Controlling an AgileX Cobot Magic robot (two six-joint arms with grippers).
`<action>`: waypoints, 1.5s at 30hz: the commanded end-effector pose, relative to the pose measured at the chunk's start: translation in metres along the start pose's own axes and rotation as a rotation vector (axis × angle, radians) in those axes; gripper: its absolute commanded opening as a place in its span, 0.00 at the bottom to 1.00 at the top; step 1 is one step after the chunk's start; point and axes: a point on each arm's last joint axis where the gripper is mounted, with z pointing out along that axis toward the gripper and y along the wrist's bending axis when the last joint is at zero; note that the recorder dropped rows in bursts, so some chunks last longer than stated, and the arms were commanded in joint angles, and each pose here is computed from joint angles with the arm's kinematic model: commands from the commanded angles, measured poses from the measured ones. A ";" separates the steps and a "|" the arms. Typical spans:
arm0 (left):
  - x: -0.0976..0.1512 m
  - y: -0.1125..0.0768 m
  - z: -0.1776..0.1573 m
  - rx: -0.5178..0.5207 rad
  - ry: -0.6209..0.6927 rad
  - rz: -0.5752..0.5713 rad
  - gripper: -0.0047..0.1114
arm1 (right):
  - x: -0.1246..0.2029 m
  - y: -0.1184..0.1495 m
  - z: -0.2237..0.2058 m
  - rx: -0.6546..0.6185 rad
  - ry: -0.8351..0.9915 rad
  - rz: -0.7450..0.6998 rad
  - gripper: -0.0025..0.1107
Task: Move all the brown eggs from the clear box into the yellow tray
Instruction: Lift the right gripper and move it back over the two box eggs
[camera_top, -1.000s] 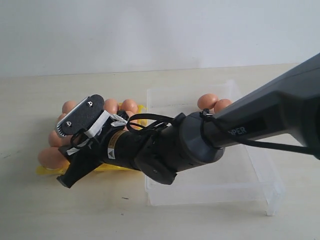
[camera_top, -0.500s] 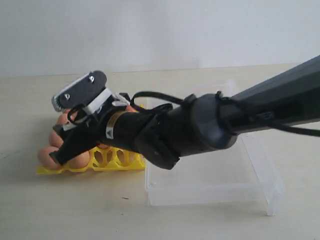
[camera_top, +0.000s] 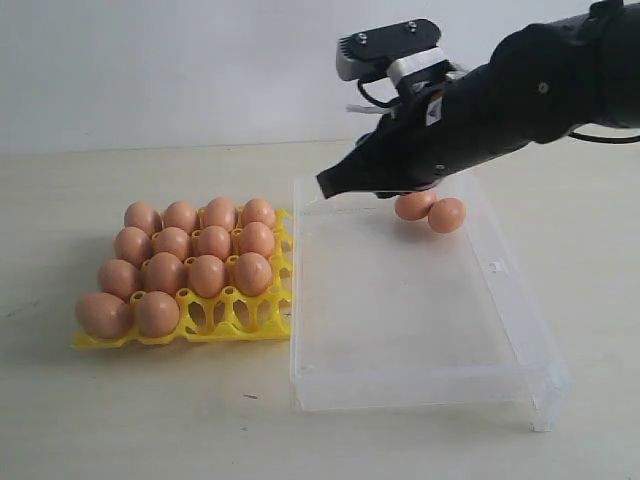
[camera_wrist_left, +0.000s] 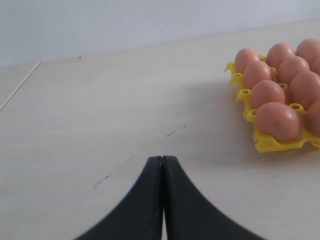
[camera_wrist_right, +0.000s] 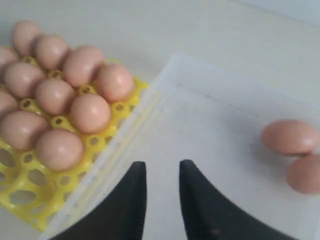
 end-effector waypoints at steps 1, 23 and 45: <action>-0.002 0.000 0.000 0.006 -0.013 -0.005 0.04 | -0.005 -0.032 0.001 0.048 0.119 0.112 0.45; -0.002 0.000 0.000 0.006 -0.013 -0.005 0.04 | -0.037 -0.077 0.079 0.111 0.234 0.364 0.51; -0.002 0.000 0.000 0.006 -0.013 -0.005 0.04 | -0.008 -0.132 0.116 0.184 0.237 0.542 0.51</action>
